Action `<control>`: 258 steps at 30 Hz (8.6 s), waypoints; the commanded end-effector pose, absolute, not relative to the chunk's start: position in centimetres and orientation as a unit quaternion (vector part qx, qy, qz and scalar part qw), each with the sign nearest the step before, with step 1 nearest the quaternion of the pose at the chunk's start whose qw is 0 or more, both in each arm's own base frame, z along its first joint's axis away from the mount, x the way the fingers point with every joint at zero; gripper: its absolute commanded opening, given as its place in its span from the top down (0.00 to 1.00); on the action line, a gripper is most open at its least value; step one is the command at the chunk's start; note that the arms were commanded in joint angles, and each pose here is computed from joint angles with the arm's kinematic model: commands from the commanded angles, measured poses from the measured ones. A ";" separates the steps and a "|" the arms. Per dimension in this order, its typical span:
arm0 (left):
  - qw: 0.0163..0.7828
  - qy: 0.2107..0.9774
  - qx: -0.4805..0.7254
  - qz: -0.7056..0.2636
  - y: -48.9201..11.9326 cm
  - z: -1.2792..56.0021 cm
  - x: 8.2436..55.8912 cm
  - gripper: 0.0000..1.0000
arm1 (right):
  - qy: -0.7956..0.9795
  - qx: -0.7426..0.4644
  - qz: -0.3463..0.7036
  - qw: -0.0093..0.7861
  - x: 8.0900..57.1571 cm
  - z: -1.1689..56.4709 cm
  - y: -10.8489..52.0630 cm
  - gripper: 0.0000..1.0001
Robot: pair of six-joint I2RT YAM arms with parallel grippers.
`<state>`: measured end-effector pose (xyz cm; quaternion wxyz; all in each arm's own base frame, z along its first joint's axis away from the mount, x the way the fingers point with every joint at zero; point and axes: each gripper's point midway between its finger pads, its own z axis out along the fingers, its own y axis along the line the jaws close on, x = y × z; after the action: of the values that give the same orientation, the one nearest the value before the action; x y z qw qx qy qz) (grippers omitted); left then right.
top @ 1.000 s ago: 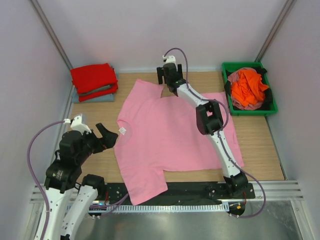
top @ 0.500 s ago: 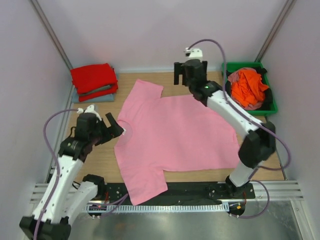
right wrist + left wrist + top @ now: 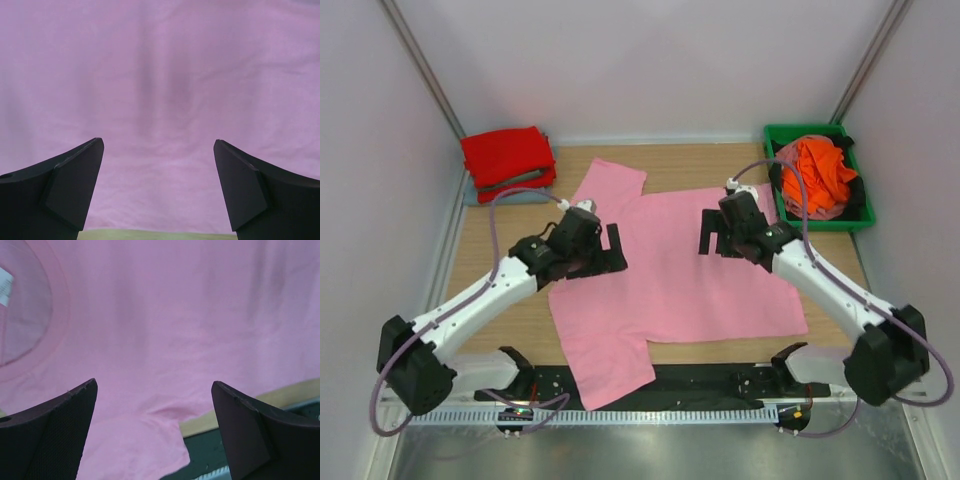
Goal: Fold and stack the t-shirts
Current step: Fold the tshirt
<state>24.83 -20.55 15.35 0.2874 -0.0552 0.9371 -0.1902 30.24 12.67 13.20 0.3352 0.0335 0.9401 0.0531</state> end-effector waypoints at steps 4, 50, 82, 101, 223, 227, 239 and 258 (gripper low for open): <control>0.235 0.955 -0.066 -0.166 -19.9 14.3 12.7 0.04 | 0.909 0.077 0.107 0.394 25.8 17.7 14.3 0.02; 0.191 0.972 -0.040 -0.132 -19.2 4.6 -0.8 1.00 | 0.927 0.192 0.034 0.322 18.9 14.0 8.6 0.02; 0.332 0.926 0.042 -0.176 -17.6 15.2 18.0 1.00 | 0.829 0.493 0.017 0.264 16.7 13.3 -1.2 0.02; 0.331 0.924 0.031 -0.191 -17.0 15.6 18.0 1.00 | 0.747 0.638 0.061 0.176 14.5 3.9 1.1 0.10; 0.204 0.977 -0.056 -0.010 -11.7 12.3 35.1 1.00 | 0.854 0.460 0.131 0.204 33.0 3.4 -5.3 0.95; 0.195 0.979 -0.066 0.002 -11.2 11.3 36.2 1.00 | 0.857 0.458 0.132 0.198 34.1 3.2 -5.6 0.79; 0.214 0.973 -0.088 0.016 -10.4 14.3 38.5 0.27 | 0.850 0.440 0.062 0.282 34.7 10.2 -8.5 0.16; 0.309 0.908 -0.182 -0.218 -12.7 13.3 25.6 0.48 | 0.911 -0.037 0.214 0.351 29.0 17.8 24.1 0.29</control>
<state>24.05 -9.85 12.29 0.2655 -0.1489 0.9453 -0.1173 27.76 19.25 14.99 0.3146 0.0385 0.9278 0.1966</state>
